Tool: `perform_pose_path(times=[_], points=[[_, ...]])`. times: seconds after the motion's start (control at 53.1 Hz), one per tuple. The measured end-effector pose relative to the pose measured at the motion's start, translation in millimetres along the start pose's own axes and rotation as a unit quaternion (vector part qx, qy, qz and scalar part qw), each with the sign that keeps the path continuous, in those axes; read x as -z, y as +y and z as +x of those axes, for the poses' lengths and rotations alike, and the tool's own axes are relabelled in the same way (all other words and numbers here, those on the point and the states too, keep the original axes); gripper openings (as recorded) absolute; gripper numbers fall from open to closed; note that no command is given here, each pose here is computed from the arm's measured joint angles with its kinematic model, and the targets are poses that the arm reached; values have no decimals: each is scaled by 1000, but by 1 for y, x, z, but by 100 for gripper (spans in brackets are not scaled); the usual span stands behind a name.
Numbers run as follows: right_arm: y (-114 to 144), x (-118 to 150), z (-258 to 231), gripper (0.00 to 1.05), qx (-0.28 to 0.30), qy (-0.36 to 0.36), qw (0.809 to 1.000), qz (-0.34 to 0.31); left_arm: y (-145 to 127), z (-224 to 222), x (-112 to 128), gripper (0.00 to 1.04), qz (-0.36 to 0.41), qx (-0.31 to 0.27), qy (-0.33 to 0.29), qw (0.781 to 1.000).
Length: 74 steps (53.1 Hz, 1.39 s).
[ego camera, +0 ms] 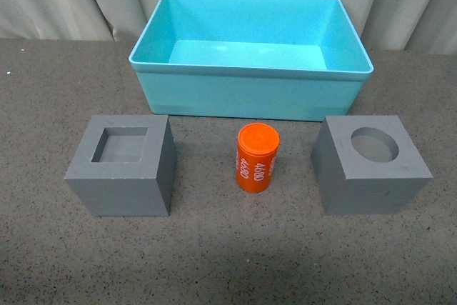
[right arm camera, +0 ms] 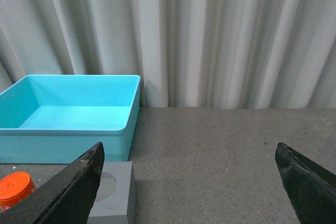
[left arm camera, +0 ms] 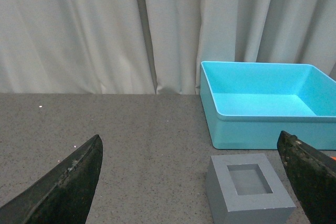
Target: Place gray and orange parts in blue box
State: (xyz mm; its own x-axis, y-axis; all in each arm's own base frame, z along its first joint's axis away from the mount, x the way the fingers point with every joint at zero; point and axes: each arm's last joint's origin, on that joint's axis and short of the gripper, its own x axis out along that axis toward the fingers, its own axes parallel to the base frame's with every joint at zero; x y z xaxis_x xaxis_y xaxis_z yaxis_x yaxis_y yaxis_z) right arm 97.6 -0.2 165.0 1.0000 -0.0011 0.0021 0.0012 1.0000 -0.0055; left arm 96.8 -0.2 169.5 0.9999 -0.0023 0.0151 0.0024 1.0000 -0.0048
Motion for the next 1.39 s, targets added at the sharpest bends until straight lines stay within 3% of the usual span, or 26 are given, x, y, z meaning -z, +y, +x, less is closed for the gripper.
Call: perform_pose_path(times=[0.696,0.734,0.828,1.035,1.204,1.392], points=[[0,0,0,95,0,0,1000,0,0,0,0,98,0,0,0,1000],[0,0,1,95,26,6,999,-17,0,0,0,98,0,0,0,1000],[8,-2,13,95,94,40,992,-80,0,0,0,98,0,-1,0,1000],[28,-6,65,95,35,110,989,-88,0,0,0,98,0,0,0,1000],[46,18,124,95,-20,245,966,-82,0,0,0,98,0,0,0,1000],[55,33,155,95,-39,305,949,-69,0,0,0,98,0,0,0,1000]])
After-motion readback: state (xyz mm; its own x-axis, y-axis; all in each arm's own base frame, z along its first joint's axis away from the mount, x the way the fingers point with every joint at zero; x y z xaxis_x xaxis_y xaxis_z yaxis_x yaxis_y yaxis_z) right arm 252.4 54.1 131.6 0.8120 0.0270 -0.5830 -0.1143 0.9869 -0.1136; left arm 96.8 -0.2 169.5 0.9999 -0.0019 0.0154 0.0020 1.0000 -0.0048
